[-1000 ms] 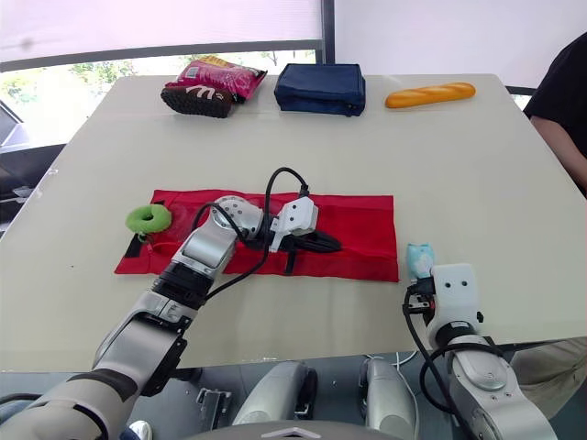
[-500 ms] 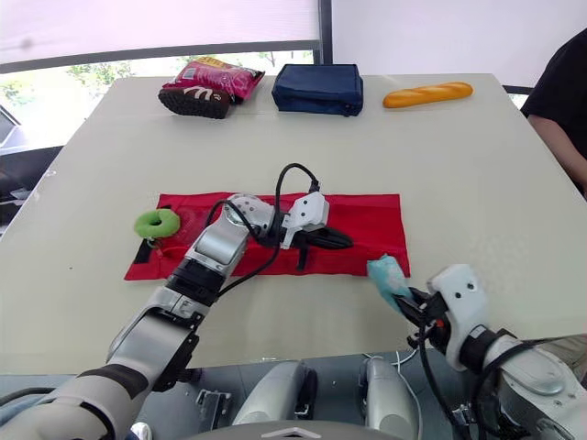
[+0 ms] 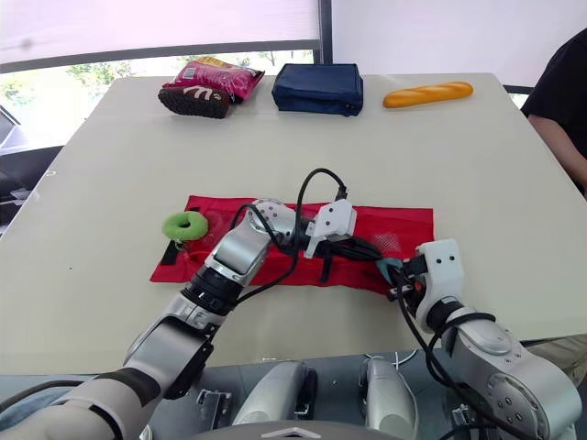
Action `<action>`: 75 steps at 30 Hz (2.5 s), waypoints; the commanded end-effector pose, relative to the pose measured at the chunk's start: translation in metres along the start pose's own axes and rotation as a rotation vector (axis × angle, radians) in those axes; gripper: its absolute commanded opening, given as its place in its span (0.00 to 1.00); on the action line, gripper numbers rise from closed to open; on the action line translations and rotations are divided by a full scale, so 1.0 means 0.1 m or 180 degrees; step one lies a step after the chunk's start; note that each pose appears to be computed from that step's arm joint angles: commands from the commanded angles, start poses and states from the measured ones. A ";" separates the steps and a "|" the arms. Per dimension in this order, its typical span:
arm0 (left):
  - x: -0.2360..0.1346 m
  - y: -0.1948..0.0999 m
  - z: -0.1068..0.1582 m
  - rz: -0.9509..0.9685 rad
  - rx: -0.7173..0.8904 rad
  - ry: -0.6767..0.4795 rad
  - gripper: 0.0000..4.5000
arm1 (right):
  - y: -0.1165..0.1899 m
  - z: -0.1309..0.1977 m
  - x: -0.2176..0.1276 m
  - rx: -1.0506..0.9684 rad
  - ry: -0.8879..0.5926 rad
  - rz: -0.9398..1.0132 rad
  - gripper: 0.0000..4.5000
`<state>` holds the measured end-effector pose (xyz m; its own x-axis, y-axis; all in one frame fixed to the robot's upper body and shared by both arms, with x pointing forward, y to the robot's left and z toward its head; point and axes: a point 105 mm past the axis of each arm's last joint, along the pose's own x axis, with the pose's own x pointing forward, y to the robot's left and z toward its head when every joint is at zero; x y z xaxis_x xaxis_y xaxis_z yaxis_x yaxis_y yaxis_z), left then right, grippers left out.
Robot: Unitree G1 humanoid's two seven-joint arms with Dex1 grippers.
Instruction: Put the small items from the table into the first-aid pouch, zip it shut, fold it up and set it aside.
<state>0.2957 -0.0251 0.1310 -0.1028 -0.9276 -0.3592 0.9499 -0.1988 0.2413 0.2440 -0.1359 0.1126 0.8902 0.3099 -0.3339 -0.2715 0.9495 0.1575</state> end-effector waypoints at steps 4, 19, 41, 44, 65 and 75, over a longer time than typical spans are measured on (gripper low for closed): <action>0.18 -0.08 0.22 -0.0177 0.0174 -0.0226 0.00 | -0.07 0.14 0.14 0.0168 -0.0263 -0.0388 0.04; 0.26 0.24 0.11 0.0240 0.0088 -0.0141 0.00 | 0.03 -0.01 -0.26 -0.0570 -0.0021 0.0296 0.69; 0.33 0.23 0.12 0.0261 0.0041 -0.0257 0.00 | -0.51 -0.30 -0.61 0.0967 -0.0254 -0.0227 0.99; 0.34 0.23 0.14 0.0256 0.0048 -0.0264 0.00 | -0.57 -0.30 -0.52 0.1159 -0.0320 -0.0284 0.99; 0.26 0.21 0.14 0.0300 -0.0087 -0.0358 0.00 | -0.66 -0.15 -0.39 0.1264 -0.0534 -0.0232 0.01; -0.30 0.03 0.38 0.0184 -0.0115 -0.0839 0.88 | -1.08 -0.14 -0.64 0.0986 -0.0449 -0.0578 0.00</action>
<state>0.2985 -0.0239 0.1584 -0.0882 -0.9843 -0.1530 0.9731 -0.1180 0.1980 0.2147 -0.2321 0.0938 0.9435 0.1830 -0.2762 -0.0488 0.9013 0.4304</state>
